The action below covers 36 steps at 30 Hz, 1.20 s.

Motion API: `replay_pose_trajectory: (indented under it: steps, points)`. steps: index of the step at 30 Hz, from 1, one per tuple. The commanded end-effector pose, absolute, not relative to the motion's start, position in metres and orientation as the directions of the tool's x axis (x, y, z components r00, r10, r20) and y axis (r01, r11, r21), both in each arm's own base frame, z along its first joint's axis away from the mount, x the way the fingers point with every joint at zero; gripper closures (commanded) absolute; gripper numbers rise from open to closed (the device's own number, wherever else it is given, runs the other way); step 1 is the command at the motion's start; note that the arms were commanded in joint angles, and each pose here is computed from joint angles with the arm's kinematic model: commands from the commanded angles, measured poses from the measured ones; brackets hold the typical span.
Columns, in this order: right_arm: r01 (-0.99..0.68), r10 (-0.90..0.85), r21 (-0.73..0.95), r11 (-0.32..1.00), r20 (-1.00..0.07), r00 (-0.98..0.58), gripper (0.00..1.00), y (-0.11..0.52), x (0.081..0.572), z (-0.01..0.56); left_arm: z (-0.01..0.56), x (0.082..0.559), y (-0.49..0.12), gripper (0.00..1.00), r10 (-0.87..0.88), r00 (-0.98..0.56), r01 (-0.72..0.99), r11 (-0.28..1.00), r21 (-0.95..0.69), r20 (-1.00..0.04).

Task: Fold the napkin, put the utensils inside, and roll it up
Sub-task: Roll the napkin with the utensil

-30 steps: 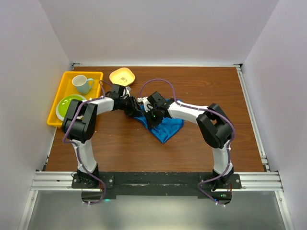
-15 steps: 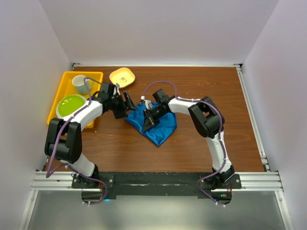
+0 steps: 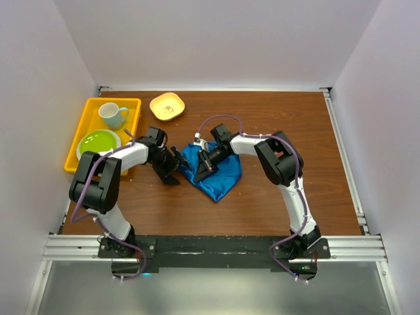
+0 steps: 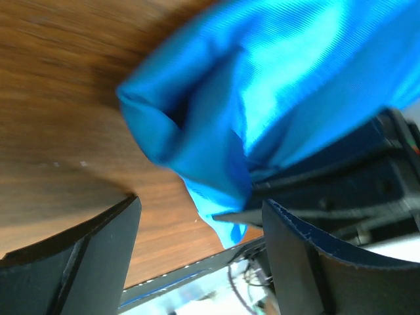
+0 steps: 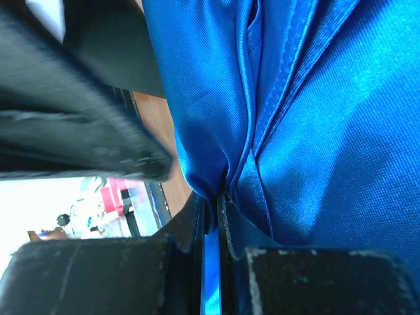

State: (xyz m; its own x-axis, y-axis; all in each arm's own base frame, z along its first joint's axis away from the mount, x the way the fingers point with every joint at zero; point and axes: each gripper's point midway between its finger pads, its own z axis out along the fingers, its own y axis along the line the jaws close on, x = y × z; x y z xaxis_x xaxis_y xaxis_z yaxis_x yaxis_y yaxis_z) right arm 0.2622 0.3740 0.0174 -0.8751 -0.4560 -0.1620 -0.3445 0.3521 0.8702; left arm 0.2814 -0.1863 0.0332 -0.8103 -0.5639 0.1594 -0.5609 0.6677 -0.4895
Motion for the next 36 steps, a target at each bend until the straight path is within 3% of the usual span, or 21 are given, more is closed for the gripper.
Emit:
replay_pose_trajectory:
  steps: [1, 8, 14, 18, 20, 26, 31, 36]
  points:
    - [-0.343, -0.461, 0.784, 0.517, -0.083, -0.884, 1.00, 0.355, 0.258, -0.031, 0.029, 0.292, -0.196, 0.26, -0.641, -0.734, -0.662, 0.598, -0.452, 0.226]
    - [-0.379, -0.474, 0.763, 0.524, -0.108, -0.874, 1.00, 0.352, 0.261, -0.030, 0.000, 0.297, -0.180, 0.47, -0.743, -0.641, -0.758, 0.574, -0.311, 0.190]
    - [-0.437, -0.497, 0.716, 0.545, -0.144, -0.856, 1.00, 0.347, 0.267, -0.024, -0.015, 0.283, -0.171, 0.71, -0.767, -0.613, -0.787, 0.572, -0.232, 0.190]
    - [-0.466, -0.507, 0.672, 0.575, -0.154, -0.848, 0.97, 0.344, 0.271, -0.020, -0.016, 0.281, -0.165, 0.97, -0.762, -0.625, -0.779, 0.595, -0.196, 0.172]
    - [-0.487, -0.518, 0.653, 0.579, -0.167, -0.839, 0.95, 0.347, 0.271, -0.016, -0.016, 0.281, -0.164, 1.00, -0.760, -0.626, -0.779, 0.601, -0.178, 0.172]
    - [-0.572, -0.529, 0.521, 0.634, -0.248, -0.812, 0.72, 0.352, 0.278, 0.016, -0.008, 0.273, -0.160, 1.00, -0.767, -0.620, -0.784, 0.607, -0.128, 0.166]
    - [-0.672, -0.536, 0.321, 0.668, -0.419, -0.733, 0.32, 0.359, 0.279, 0.054, -0.004, 0.274, -0.162, 1.00, -0.774, -0.611, -0.792, 0.597, -0.127, 0.169]
    - [-0.702, -0.559, 0.096, 0.705, -0.534, -0.634, 0.21, 0.370, 0.267, 0.051, -0.004, 0.273, -0.166, 1.00, -0.779, -0.598, -0.801, 0.584, -0.129, 0.187]
